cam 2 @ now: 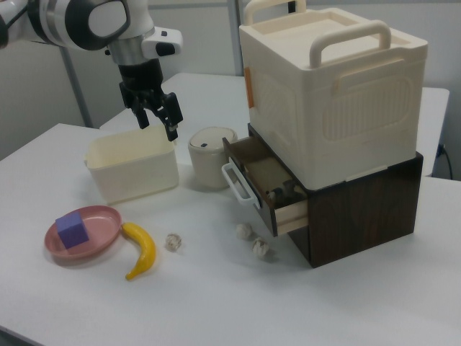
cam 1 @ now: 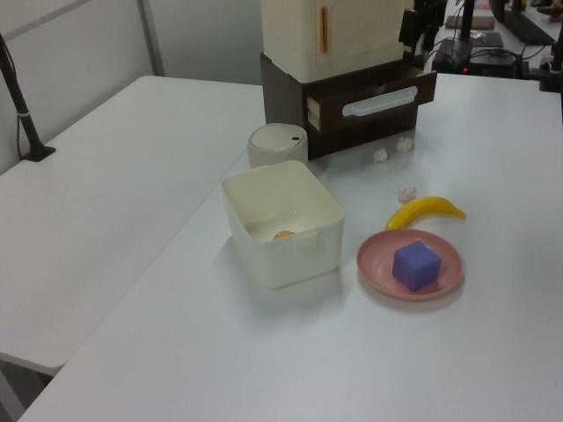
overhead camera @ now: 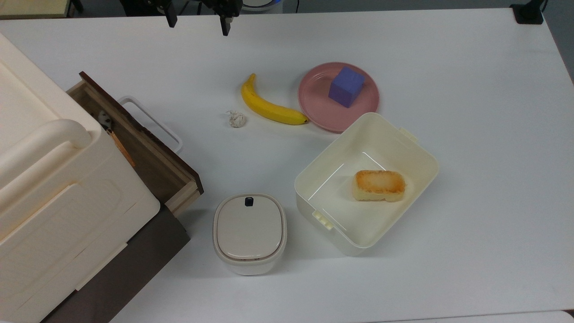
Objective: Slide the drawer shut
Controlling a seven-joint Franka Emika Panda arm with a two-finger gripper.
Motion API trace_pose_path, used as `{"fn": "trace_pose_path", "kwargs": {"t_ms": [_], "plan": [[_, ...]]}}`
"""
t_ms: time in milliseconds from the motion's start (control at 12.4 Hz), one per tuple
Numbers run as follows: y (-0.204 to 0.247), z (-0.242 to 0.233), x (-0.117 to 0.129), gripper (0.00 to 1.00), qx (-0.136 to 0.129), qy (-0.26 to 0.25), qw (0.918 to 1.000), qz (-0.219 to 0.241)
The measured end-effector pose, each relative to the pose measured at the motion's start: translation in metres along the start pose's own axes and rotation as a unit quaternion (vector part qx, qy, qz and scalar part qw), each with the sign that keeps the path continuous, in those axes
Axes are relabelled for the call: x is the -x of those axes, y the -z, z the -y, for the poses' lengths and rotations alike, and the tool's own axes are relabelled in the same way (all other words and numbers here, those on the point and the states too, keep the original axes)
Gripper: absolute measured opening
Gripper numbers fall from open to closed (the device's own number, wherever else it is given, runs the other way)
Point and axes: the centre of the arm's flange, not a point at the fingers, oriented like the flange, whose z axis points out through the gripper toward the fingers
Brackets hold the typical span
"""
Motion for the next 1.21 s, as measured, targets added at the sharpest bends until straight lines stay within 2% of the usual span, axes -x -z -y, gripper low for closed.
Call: {"fn": "trace_pose_path", "kwargs": {"t_ms": [322,402,643,724,804,885,1045,1206], "plan": [[-0.002,0.007,0.002,0.95,0.000,0.007,1.0000,0.005],[-0.002,0.007,0.002,0.90,0.000,0.008,1.0000,0.006],[-0.005,0.008,0.001,0.41,-0.003,0.008,0.9999,0.009],[-0.006,0.008,0.001,0.30,-0.003,0.008,0.9999,0.010],[-0.009,0.008,0.001,0.13,-0.003,0.008,0.9999,0.013],[-0.011,0.008,-0.001,0.03,-0.004,0.006,0.9999,0.011],[-0.021,0.005,-0.008,0.01,-0.009,-0.013,0.9998,-0.009],[-0.046,0.001,-0.015,0.01,-0.015,-0.080,0.9959,-0.040]]}}
